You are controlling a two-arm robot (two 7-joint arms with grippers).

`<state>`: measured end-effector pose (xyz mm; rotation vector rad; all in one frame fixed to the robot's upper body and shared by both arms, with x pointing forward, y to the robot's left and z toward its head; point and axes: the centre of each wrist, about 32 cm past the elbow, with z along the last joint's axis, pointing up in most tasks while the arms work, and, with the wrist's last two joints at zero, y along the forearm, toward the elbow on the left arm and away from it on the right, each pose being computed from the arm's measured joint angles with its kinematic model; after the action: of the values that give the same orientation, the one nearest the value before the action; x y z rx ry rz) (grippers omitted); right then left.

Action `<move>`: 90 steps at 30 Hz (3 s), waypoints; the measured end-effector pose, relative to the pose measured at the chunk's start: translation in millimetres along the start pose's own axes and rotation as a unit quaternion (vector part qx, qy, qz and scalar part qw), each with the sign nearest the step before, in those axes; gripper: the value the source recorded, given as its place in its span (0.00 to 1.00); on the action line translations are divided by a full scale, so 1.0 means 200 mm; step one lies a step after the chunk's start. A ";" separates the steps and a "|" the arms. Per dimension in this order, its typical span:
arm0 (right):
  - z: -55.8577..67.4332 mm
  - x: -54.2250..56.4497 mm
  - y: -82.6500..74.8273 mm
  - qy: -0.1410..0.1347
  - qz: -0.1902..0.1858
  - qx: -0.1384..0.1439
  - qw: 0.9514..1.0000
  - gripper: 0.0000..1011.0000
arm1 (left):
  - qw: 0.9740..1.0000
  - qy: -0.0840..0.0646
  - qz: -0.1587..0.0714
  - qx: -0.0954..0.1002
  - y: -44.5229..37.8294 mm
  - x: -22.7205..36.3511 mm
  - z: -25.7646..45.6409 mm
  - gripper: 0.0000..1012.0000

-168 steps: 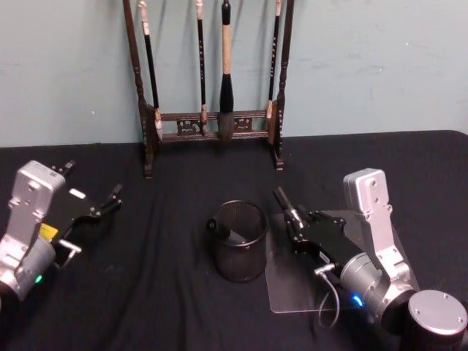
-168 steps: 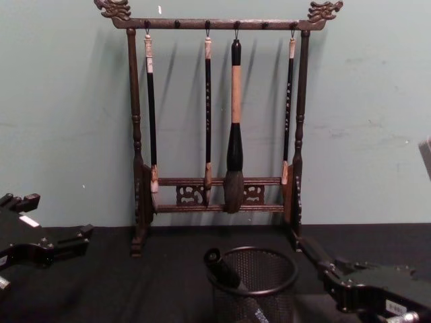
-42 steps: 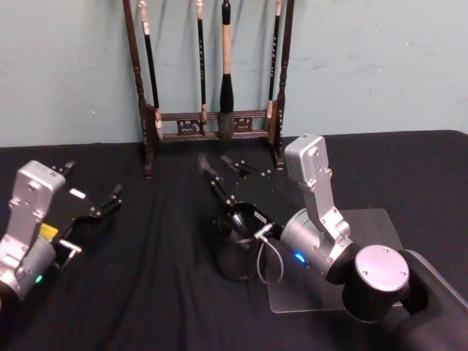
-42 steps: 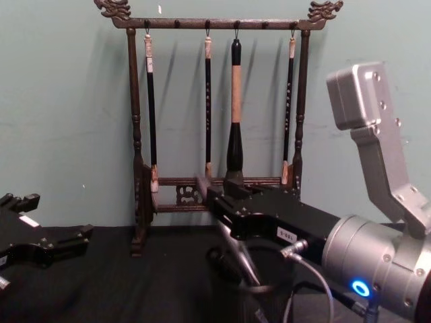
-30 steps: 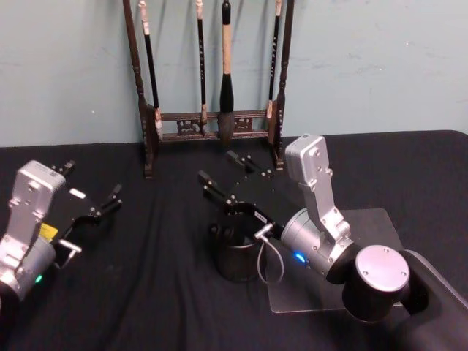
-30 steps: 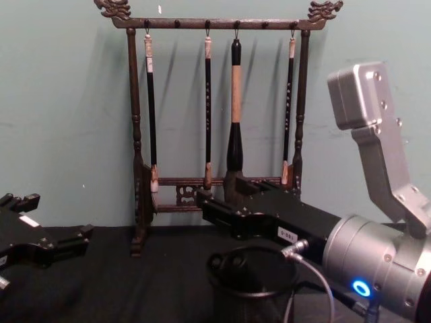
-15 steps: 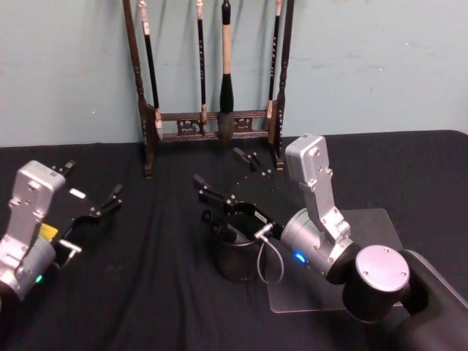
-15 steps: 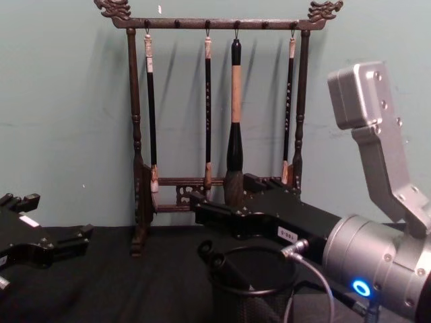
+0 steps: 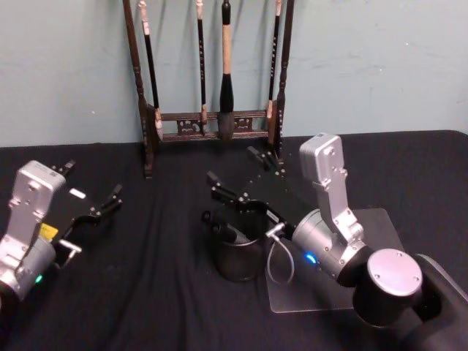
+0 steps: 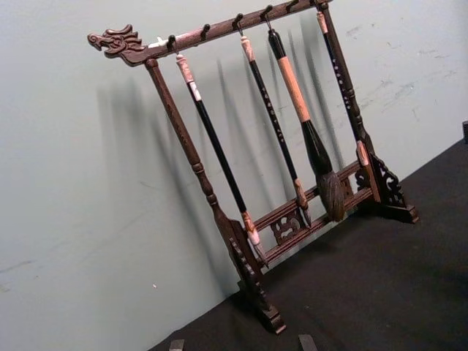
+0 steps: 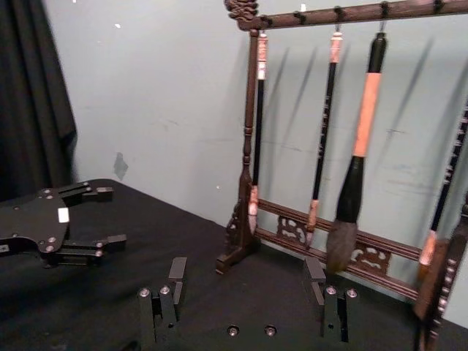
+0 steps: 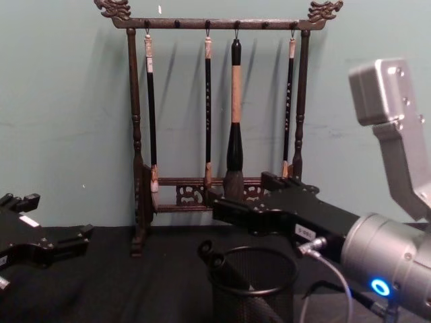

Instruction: Pick up the water-based marker from the table and place it into the pen holder.

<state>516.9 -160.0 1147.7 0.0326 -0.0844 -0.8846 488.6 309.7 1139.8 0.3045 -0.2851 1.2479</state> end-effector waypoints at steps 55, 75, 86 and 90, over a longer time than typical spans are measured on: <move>-0.15 0.11 -0.29 -0.005 -0.124 -0.016 0.992 0.99 | 1.000 0.000 0.000 0.000 0.000 0.000 0.000 1.00; -0.25 0.14 -0.31 -0.002 -0.134 -0.032 0.990 0.99 | 1.000 0.000 0.000 0.000 0.000 0.000 0.000 1.00; -0.29 0.14 -0.31 -0.007 -0.138 -0.041 0.990 0.99 | 1.000 0.000 0.000 0.000 0.000 0.000 0.000 1.00; -0.30 0.14 -0.31 -0.007 -0.140 -0.043 0.989 0.99 | 1.000 0.000 0.000 0.000 0.000 0.000 0.000 1.00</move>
<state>492.1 -221.6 1086.4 -0.0426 -0.0547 -1.1685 488.6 309.7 1139.8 0.3045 -0.2850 1.2479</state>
